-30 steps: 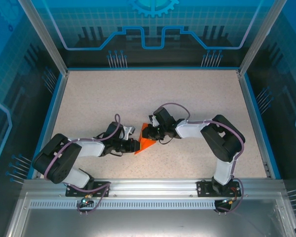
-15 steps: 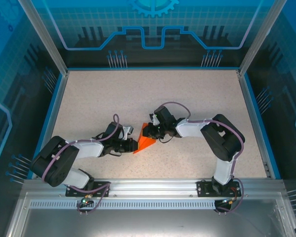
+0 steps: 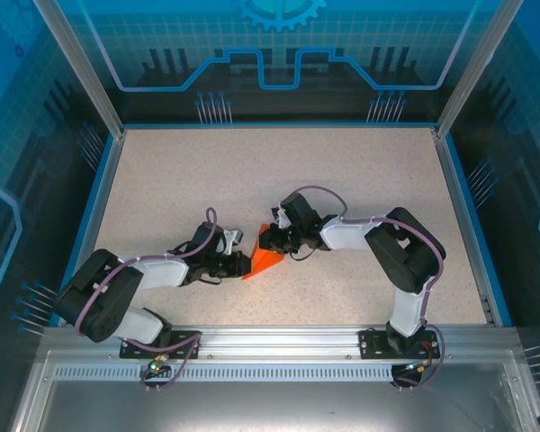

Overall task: Fold a paper plane with a square sheet of paper (pick it up from the middle)
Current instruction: Fourth fold the wing at the center of the table.

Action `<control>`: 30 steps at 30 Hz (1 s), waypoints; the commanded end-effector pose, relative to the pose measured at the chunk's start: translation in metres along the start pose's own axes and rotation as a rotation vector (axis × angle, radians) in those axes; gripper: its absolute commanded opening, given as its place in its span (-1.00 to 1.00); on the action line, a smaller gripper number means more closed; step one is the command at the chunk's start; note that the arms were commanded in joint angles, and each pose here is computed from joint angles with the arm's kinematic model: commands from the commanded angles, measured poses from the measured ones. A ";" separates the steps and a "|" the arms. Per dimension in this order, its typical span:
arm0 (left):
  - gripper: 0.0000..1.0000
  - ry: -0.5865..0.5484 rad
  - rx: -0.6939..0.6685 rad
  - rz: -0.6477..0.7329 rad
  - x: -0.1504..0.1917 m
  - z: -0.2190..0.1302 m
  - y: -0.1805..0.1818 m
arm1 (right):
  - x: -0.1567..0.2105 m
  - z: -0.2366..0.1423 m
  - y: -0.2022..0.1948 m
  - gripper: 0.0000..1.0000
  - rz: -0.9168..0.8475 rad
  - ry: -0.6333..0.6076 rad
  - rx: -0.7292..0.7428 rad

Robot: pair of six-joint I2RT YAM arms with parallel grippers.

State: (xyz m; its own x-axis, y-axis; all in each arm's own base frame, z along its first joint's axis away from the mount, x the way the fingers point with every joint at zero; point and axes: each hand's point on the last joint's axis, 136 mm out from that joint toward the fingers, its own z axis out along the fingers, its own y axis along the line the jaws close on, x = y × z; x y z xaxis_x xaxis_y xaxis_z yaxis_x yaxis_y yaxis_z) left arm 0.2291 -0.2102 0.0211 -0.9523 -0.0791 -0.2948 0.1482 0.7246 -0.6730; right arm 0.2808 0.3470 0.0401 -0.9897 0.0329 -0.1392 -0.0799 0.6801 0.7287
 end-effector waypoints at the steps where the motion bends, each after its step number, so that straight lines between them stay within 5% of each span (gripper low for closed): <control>1: -0.82 -0.014 -0.013 0.007 -0.005 -0.003 0.000 | -0.005 0.004 0.004 -0.63 -0.006 0.012 -0.022; 8: -1.00 -0.003 -0.042 -0.033 0.001 0.000 0.010 | -0.008 0.001 0.011 -0.62 -0.021 0.010 -0.031; 17: -1.00 0.004 -0.055 -0.128 0.007 0.002 0.017 | -0.018 -0.024 0.015 -0.58 -0.031 -0.053 -0.035; 30: -1.00 0.028 -0.043 -0.154 0.004 0.002 0.010 | -0.002 0.002 0.008 -0.61 -0.005 -0.002 -0.032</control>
State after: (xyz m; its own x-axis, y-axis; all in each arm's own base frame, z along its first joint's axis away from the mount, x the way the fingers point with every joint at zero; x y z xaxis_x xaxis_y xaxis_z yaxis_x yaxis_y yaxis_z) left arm 0.2287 -0.2069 0.0145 -0.9639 -0.1635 -0.2103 0.0261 0.7275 -0.6856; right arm 0.2875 0.3532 0.0587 -0.9838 0.0345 -0.1758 -0.1113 0.6515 0.7505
